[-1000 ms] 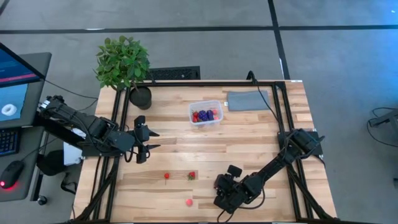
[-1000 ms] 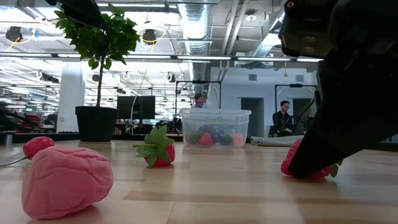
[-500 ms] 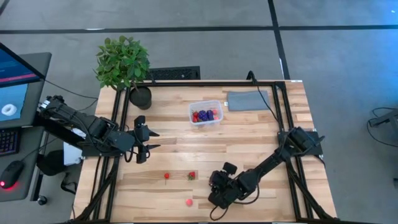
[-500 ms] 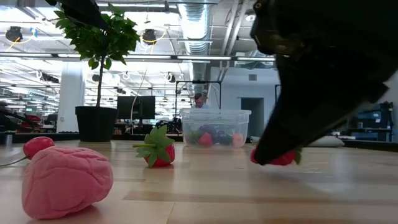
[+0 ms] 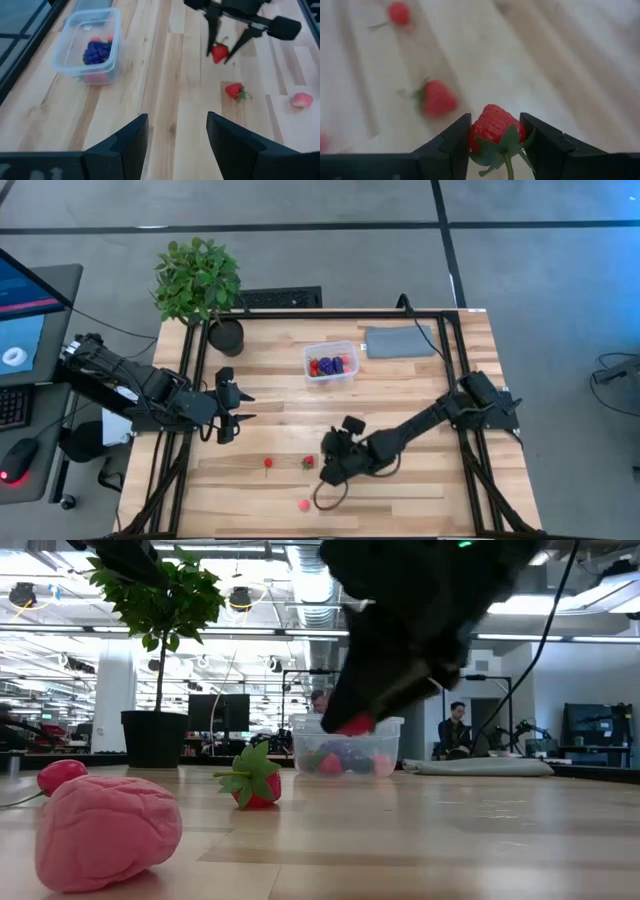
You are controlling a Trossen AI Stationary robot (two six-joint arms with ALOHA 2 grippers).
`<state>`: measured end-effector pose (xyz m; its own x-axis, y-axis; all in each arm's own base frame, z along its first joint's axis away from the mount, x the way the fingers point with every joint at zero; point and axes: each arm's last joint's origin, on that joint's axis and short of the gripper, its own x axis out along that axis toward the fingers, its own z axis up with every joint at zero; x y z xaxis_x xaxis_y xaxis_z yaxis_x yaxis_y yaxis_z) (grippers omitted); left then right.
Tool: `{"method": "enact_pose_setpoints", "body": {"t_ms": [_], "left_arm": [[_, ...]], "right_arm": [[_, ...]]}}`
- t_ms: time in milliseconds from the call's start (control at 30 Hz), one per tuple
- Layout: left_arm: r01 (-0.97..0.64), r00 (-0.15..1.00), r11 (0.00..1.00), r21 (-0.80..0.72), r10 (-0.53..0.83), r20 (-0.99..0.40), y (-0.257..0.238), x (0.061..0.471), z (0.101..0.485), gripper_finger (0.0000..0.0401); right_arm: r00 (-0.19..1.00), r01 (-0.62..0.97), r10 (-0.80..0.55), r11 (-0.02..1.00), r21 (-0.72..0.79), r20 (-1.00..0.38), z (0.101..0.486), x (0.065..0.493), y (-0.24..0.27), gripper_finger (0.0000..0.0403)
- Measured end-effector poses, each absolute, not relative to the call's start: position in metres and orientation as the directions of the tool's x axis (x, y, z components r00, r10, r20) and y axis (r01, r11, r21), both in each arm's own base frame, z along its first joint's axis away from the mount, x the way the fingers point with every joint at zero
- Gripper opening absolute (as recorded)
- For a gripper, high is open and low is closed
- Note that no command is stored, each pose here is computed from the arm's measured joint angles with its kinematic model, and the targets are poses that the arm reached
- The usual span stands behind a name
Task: Pick and placing Produce into tupperware
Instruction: Put the strawberry into the container
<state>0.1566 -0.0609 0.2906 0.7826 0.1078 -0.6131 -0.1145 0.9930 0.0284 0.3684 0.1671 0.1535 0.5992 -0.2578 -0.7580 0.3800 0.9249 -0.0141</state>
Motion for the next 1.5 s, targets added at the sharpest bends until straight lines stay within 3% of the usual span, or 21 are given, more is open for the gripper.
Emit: {"method": "enact_pose_setpoints", "body": {"t_ms": [333,533,900,1133,1500], "left_arm": [[-0.100,0.738,0.995,-0.016,0.063,-0.672,-0.063,0.151,0.286,0.0193],[-0.086,0.719,0.996,-0.038,0.036,-0.694,-0.070,0.145,0.284,0.0193],[-0.084,0.729,0.994,-0.068,0.015,-0.684,-0.085,0.135,0.283,0.0193],[-0.096,0.729,0.990,-0.104,-0.001,-0.684,-0.095,0.125,0.282,0.0193],[-0.145,0.747,0.975,-0.167,-0.003,-0.665,-0.112,0.095,0.278,0.0193]], "right_arm": [[0.602,0.352,-0.311,0.930,-0.105,-0.735,0.178,0.399,0.124,0.0175],[0.630,0.388,-0.347,0.916,-0.106,-0.695,0.199,0.419,0.096,0.0193],[0.695,0.438,-0.412,0.892,-0.107,-0.589,0.237,0.446,0.046,0.0176],[0.650,0.507,-0.474,0.853,-0.127,-0.594,0.238,0.448,0.006,0.0198],[0.517,0.572,-0.527,0.799,-0.185,-0.675,0.234,0.435,-0.044,0.0155]]}}
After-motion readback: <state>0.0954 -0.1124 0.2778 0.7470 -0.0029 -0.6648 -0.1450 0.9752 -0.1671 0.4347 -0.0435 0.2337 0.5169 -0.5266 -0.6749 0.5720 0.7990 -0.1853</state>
